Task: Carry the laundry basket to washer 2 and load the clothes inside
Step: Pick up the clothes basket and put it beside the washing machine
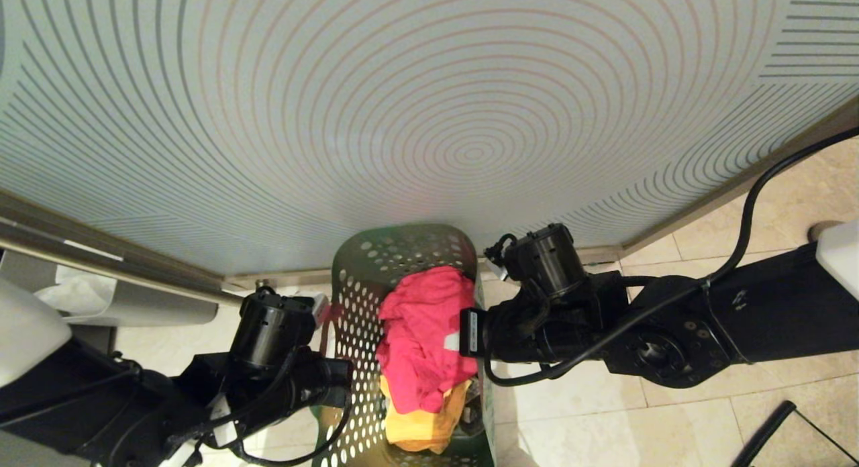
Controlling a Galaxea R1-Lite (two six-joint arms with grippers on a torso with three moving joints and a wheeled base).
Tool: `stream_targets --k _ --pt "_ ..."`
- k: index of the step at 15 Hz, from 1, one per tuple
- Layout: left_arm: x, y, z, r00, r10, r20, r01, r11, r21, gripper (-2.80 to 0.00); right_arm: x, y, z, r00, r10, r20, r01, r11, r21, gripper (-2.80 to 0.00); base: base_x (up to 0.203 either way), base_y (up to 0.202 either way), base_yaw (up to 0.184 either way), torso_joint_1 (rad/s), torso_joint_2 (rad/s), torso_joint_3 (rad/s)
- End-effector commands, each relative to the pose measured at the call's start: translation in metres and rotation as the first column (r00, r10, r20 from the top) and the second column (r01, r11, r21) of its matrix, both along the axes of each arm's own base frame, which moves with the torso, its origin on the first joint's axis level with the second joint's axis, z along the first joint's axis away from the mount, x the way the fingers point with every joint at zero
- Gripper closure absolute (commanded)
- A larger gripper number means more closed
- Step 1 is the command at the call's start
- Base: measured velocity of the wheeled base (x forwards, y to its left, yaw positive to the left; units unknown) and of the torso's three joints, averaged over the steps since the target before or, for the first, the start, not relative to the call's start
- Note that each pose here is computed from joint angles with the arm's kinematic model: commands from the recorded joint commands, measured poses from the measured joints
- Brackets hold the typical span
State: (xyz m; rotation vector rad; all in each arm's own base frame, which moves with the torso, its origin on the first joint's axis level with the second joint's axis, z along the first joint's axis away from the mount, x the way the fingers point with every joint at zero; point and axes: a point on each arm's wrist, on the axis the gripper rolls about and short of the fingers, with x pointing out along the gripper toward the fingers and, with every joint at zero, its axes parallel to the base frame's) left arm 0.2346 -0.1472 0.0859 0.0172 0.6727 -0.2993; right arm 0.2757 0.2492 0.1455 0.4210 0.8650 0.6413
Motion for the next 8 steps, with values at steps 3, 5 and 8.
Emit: stream_targets --k 3,5,8 --pt "-0.0106 -0.0019 0.007 0.999 -0.027 0.017 0.027 1.0 -0.012 0.0 -0.0023 0.0003 0.0046 1.0 0.003 0.008 -0.003 1.0 0.011 0.0 0.0 0.0 0.0 0.0 0.0 0.0" --pt "-0.0119 -0.0026 0.0076 0.999 -0.03 0.02 0.03 0.999 -0.011 0.0 -0.0026 0.0002 0.0043 1.0 0.003 0.007 -0.003 1.0 0.01 0.0 0.0 0.0 0.0 0.004 0.0 0.063" --pt "-0.0126 -0.0032 0.0084 0.999 -0.032 0.022 0.032 0.999 -0.014 0.0 -0.0032 0.0002 0.0073 1.0 0.006 0.016 -0.006 1.0 0.014 0.0 0.0 0.0 0.0 0.004 0.0 0.17"
